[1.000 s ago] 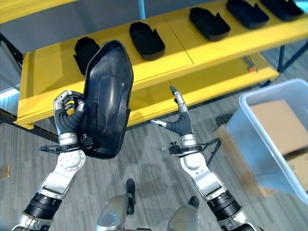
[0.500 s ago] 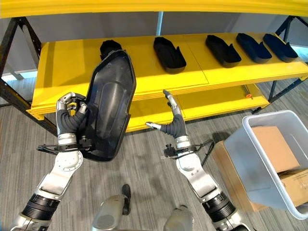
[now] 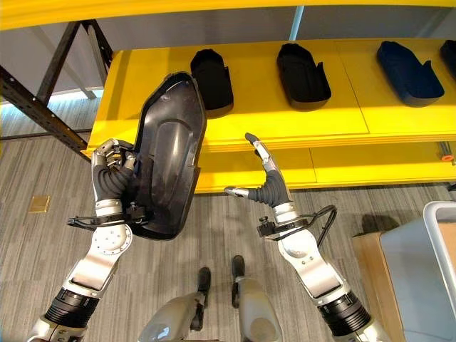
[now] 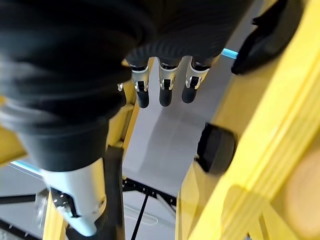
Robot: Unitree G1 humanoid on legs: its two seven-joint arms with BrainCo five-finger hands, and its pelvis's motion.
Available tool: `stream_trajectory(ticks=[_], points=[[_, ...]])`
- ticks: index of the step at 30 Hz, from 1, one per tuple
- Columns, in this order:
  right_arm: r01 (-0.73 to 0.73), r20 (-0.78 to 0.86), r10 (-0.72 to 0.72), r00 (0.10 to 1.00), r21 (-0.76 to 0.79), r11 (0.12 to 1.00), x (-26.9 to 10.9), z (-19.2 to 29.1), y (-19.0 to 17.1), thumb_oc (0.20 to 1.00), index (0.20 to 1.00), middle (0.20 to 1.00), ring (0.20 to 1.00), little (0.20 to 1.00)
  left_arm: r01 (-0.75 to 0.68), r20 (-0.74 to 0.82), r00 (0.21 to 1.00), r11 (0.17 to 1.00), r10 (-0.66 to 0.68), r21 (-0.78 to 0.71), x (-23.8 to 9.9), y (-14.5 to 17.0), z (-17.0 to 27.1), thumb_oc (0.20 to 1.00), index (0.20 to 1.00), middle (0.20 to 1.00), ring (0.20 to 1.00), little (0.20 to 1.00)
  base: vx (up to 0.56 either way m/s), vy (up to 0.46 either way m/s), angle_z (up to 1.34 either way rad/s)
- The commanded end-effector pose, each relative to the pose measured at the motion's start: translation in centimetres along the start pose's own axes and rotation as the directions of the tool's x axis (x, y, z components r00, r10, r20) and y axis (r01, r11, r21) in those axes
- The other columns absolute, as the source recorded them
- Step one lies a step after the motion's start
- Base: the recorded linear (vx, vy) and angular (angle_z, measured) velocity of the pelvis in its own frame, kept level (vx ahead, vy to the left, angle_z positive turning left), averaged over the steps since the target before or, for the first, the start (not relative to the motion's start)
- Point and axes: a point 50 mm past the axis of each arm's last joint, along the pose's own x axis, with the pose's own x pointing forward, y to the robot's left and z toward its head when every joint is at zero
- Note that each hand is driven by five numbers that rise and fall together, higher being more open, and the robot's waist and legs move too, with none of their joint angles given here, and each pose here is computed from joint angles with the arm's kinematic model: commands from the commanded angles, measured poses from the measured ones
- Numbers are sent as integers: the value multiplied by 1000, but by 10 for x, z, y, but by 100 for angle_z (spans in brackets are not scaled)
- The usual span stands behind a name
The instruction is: Move parts from the plastic box to the shelf.
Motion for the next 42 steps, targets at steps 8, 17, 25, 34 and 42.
stream_trajectory(ticks=[8,17,25,34,42], points=[[-40,251,77,965,-152,988,16,35,-11,1000,1000,1000,1000,1000,-74,201,975,993,91,-91,20,14,36,200,200,200,200,200,43,-10,31],[-8,244,44,969,-147,989,13,30,-19,1000,1000,1000,1000,1000,-116,160,979,989,129,-89,22,14,26,200,200,200,200,200,163,418,-18],[-51,214,73,974,-109,993,9,26,-12,1000,1000,1000,1000,1000,-151,146,978,989,149,-1,44,-5,24,200,200,200,200,200,157,249,-3],[-196,257,218,941,-109,975,20,33,-4,1000,1000,1000,1000,1000,-182,51,983,980,179,83,72,-7,11,200,200,200,200,200,110,147,-33],[-315,295,331,896,-101,944,36,45,17,1000,1000,1000,1000,1000,-237,12,972,970,237,55,83,-23,10,200,200,200,200,200,142,-240,-15]])
